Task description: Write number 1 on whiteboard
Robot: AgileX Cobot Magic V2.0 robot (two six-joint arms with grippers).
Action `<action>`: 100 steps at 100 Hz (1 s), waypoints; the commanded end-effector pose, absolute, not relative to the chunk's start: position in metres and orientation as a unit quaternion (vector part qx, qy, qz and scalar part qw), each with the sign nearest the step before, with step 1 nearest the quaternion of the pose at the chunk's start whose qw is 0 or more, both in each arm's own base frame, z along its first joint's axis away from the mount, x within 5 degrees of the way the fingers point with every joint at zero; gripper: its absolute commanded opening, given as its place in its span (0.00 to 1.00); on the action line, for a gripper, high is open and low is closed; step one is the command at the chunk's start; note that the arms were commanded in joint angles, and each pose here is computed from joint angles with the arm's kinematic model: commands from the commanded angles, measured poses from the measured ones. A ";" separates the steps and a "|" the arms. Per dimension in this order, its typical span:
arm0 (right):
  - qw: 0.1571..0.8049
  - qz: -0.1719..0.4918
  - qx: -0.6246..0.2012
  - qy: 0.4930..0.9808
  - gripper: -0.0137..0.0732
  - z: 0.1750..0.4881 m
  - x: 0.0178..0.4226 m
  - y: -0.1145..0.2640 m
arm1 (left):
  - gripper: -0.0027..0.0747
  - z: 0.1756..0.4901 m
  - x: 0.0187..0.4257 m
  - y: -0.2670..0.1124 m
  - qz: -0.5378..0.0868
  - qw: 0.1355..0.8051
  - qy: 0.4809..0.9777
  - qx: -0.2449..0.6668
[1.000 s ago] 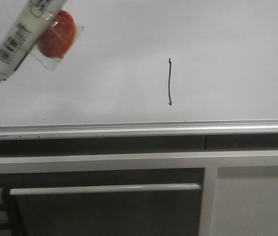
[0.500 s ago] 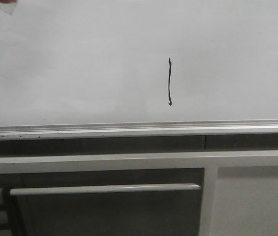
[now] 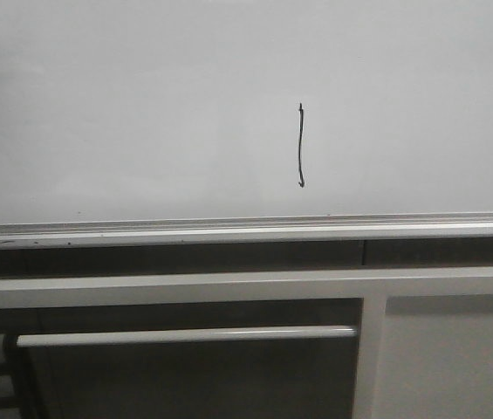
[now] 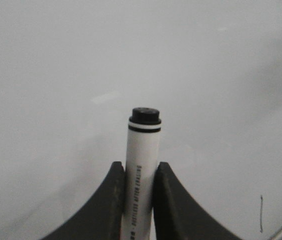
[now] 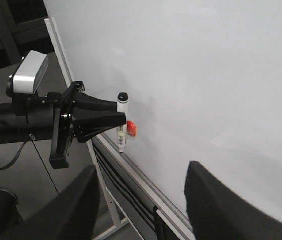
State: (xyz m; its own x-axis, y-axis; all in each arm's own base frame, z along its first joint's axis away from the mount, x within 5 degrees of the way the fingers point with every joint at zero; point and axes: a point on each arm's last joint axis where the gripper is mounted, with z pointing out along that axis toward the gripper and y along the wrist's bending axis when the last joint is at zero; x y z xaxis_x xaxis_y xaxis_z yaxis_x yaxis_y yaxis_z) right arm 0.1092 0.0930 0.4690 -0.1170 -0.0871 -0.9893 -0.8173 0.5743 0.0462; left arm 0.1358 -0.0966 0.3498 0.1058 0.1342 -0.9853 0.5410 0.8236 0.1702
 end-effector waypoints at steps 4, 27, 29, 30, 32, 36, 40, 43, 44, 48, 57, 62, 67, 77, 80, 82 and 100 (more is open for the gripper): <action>0.605 0.327 -0.315 0.654 0.57 0.484 0.105 0.090 | 0.01 0.362 0.139 -0.088 -0.125 0.745 0.622 0.205; 0.605 0.327 -0.315 0.654 0.57 0.484 0.105 0.090 | 0.01 0.359 0.142 -0.079 -0.110 0.767 0.613 0.152; 0.605 0.327 -0.315 0.654 0.57 0.484 0.105 0.090 | 0.01 0.359 0.142 -0.079 -0.110 0.768 0.613 0.146; 0.606 0.326 -0.314 0.654 0.57 0.484 0.105 0.090 | 0.01 0.360 0.142 -0.078 -0.110 0.770 0.613 0.142; 0.606 0.326 -0.314 0.654 0.57 0.484 0.105 0.090 | 0.01 0.360 0.142 -0.077 -0.109 0.772 0.611 0.138; 0.606 0.326 -0.314 0.654 0.57 0.484 0.105 0.090 | 0.01 0.361 0.143 -0.077 -0.109 0.773 0.611 0.133; 0.607 0.326 -0.314 0.654 0.57 0.484 0.105 0.090 | 0.01 0.361 0.143 -0.076 -0.111 0.773 0.611 0.126; 0.607 0.326 -0.314 0.654 0.57 0.484 0.105 0.090 | 0.01 0.361 0.143 -0.075 -0.112 0.774 0.612 0.120; 0.607 0.326 -0.314 0.654 0.57 0.484 0.105 0.090 | 0.01 0.361 0.143 -0.075 -0.112 0.774 0.612 0.120; 0.607 0.326 -0.314 0.654 0.57 0.484 0.105 0.090 | 0.01 0.361 0.143 -0.075 -0.112 0.775 0.611 0.117; 0.607 0.326 -0.313 0.654 0.57 0.485 0.105 0.090 | 0.01 0.362 0.143 -0.073 -0.112 0.779 0.608 0.104; 0.607 0.326 -0.313 0.654 0.57 0.485 0.105 0.090 | 0.01 0.363 0.143 -0.072 -0.111 0.782 0.606 0.099; 0.607 0.326 -0.313 0.654 0.57 0.485 0.105 0.090 | 0.01 0.364 0.144 -0.071 -0.109 0.784 0.604 0.093; 0.607 0.326 -0.313 0.654 0.57 0.485 0.105 0.090 | 0.01 0.365 0.144 -0.070 -0.107 0.787 0.601 0.089; 0.607 0.326 -0.313 0.654 0.57 0.485 0.105 0.090 | 0.01 0.364 0.144 -0.071 -0.106 0.787 0.601 0.089; 0.607 0.326 -0.313 0.654 0.57 0.485 0.105 0.090 | 0.01 0.364 0.145 -0.071 -0.105 0.788 0.601 0.087; 0.607 0.326 -0.313 0.654 0.57 0.485 0.105 0.090 | 0.01 0.359 0.153 -0.075 -0.095 0.782 0.610 0.088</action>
State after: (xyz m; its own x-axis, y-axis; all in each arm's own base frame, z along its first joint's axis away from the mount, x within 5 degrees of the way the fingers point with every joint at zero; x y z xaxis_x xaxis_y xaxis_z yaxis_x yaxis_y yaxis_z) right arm 0.1092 0.0930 0.4690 -0.1168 -0.0873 -0.9893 -0.8174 0.5743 0.0458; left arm 0.1498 -0.0765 0.3478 0.1824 -0.0251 -0.9829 0.2917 0.9561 0.0297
